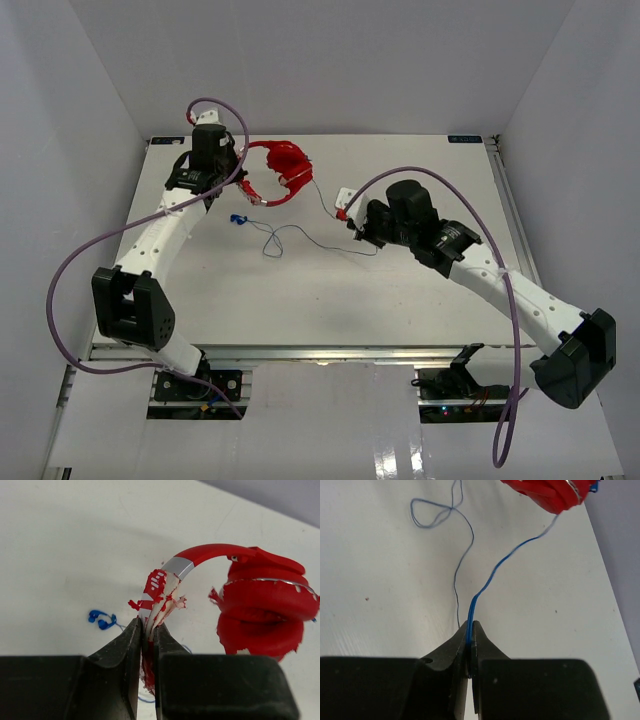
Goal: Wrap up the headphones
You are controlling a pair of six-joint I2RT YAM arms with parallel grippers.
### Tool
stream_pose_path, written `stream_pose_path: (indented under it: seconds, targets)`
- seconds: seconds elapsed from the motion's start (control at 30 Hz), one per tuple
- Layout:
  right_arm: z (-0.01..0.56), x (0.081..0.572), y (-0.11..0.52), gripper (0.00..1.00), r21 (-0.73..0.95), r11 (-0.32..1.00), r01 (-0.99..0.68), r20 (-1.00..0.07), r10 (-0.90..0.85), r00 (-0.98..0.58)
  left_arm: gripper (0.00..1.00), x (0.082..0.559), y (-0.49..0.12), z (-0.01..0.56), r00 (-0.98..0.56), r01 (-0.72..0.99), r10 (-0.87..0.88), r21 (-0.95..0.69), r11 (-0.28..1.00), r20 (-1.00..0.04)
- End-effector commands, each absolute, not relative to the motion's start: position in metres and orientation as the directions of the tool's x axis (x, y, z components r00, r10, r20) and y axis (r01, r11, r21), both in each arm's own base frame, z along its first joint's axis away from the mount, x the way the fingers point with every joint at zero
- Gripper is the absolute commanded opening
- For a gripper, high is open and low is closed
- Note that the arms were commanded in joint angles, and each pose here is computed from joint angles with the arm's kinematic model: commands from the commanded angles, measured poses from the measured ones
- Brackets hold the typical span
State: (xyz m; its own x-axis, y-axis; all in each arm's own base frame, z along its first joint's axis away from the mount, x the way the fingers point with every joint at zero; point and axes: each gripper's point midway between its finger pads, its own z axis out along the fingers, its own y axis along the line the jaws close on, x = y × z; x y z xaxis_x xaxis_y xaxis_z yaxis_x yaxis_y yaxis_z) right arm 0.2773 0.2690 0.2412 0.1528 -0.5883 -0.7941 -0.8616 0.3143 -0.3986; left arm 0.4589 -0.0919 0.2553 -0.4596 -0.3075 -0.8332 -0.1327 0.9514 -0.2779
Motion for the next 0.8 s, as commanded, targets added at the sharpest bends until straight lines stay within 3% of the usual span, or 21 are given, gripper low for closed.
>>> stream_pose_path:
  seconds: [0.0,0.23,0.5,0.77]
  targets:
    - [0.218,0.276,0.235,0.08,-0.528,0.188,-0.828,-0.595,-0.777,0.204,0.00,0.449,-0.108,0.347,-0.257,0.007,-0.403,-0.419,0.908,-0.878]
    - [0.229,0.281,0.229,0.08,-0.652,0.010,-0.758,-0.419,-0.839,0.349,0.00,0.453,-0.140,0.316,-0.386,0.095,-0.350,-0.415,0.905,-0.853]
    - [0.244,0.279,0.267,0.08,-0.703,-0.119,-0.701,-0.336,-0.813,0.476,0.00,0.452,-0.211,0.277,-0.507,0.214,-0.254,-0.406,0.888,-0.823]
    - [0.290,0.323,0.241,0.08,-0.828,0.022,-0.560,-0.285,-0.877,0.387,0.00,0.433,-0.242,0.256,-0.541,0.336,-0.123,-0.347,0.876,-0.832]
